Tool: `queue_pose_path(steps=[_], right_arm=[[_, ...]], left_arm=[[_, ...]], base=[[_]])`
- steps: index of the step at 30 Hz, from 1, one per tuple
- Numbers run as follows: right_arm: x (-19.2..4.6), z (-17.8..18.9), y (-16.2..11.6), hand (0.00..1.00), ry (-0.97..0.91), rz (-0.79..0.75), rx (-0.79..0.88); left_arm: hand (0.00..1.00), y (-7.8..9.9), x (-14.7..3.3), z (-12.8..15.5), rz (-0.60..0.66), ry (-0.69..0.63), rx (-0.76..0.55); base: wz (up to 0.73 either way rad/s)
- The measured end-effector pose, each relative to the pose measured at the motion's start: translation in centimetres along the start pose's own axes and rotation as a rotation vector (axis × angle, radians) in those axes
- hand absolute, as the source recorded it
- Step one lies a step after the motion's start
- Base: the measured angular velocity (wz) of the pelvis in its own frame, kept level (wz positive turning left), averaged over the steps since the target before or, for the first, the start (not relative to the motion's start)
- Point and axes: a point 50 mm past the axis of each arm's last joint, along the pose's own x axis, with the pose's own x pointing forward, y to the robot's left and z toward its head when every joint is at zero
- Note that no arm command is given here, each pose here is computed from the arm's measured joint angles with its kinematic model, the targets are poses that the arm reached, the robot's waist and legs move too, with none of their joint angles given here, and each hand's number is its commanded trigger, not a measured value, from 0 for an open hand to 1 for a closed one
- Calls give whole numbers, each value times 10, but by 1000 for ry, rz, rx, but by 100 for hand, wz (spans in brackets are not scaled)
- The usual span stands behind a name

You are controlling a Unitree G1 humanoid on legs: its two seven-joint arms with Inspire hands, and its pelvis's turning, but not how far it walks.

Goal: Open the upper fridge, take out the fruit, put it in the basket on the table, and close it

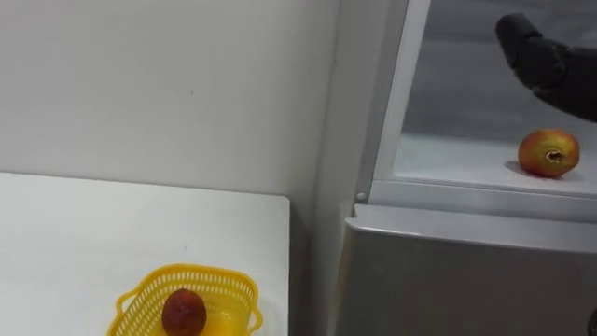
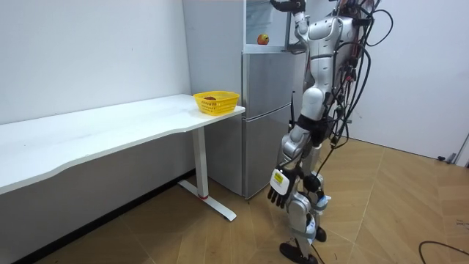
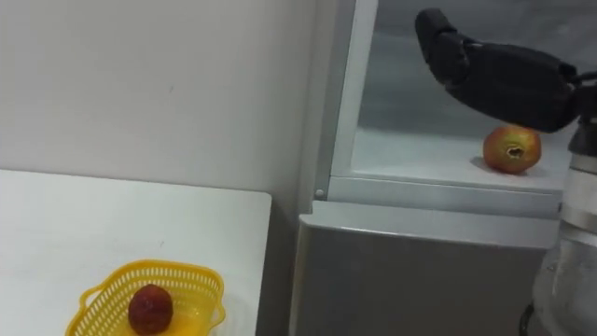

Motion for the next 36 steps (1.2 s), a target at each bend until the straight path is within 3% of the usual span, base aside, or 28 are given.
queue_pose_path(steps=[9,20,36], right_arm=[[-4,-27,1,0,172,39,24],[-21,-83,-6,0,457,104,-81],[-19,-112,-12,0,590,165,-127]], left_arm=[[0,0,-1,-2,3,2,-1],[0,4,-3,1,29,-9,0],[0,9,-5,-5,37,10,0]], base=[[0],[0],[2]])
